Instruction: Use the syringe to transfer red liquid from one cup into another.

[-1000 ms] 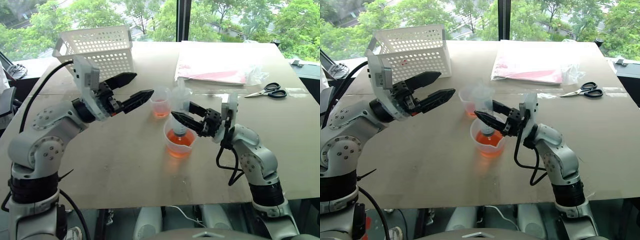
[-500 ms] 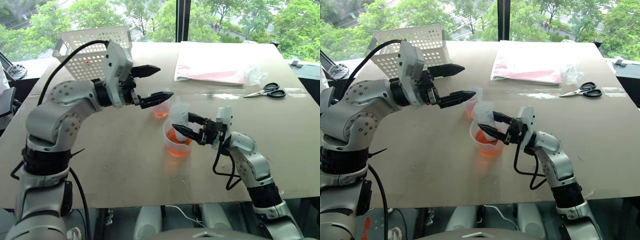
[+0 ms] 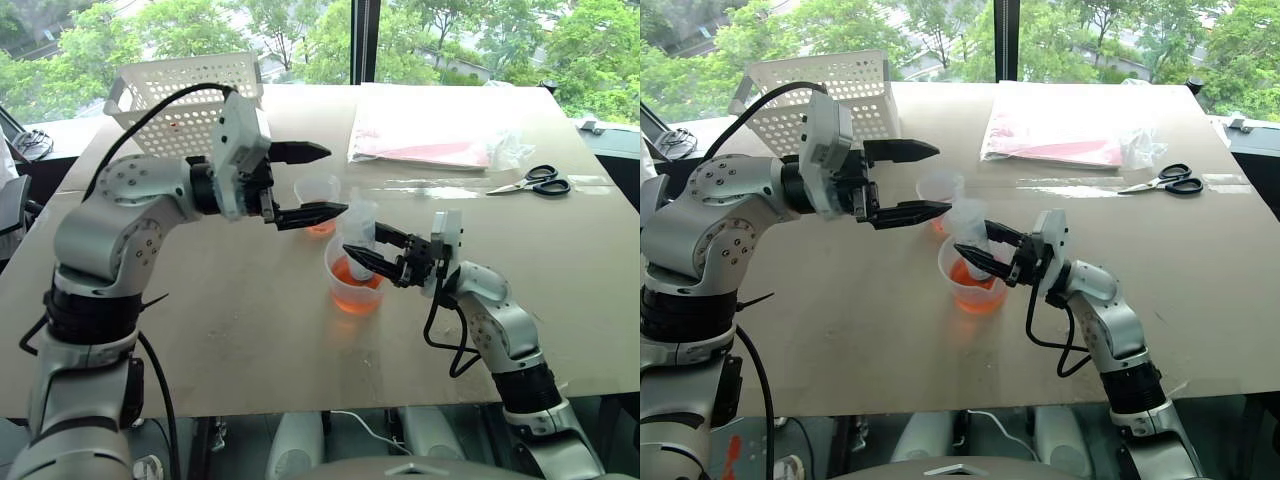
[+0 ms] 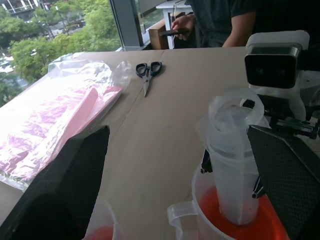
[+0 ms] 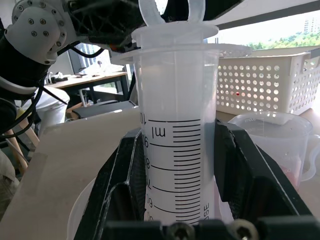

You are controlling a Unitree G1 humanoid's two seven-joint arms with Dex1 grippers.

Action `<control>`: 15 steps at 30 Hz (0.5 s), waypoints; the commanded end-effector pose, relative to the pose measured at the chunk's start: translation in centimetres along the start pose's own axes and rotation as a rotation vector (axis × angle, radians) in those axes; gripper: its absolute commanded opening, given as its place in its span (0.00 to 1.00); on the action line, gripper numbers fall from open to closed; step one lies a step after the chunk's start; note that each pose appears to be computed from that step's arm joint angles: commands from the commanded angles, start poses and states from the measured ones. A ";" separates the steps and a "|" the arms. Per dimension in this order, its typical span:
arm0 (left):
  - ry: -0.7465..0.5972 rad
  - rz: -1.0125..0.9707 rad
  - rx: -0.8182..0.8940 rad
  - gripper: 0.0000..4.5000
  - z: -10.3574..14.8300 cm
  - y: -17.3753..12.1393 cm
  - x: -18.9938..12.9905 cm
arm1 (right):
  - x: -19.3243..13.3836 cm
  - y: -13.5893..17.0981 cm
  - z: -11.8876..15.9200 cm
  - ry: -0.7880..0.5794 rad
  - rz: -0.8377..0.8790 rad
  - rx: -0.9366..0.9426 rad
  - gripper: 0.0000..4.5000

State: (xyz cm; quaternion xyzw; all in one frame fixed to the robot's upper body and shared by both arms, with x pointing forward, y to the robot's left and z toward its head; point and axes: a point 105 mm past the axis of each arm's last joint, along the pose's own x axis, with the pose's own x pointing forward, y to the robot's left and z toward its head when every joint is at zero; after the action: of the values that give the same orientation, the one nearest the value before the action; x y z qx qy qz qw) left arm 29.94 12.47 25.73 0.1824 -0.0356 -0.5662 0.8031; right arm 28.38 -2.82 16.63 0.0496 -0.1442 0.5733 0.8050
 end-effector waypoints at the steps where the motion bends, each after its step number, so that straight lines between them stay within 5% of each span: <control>1: -0.011 0.026 0.055 1.00 0.9 0.2 -0.9 | 0.4 0.3 1.2 -0.033 0.028 -0.029 0.32; 15: -0.049 0.022 0.108 1.00 0.8 -0.2 1.5 | 0.8 0.7 0.9 -0.023 0.079 -0.031 0.32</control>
State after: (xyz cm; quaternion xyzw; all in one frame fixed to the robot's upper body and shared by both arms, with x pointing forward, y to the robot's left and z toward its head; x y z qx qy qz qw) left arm 30.42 11.57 25.13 0.1992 -0.0596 -0.5538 0.8063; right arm 28.59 -3.05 16.51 0.0468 -0.1403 0.5789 0.8019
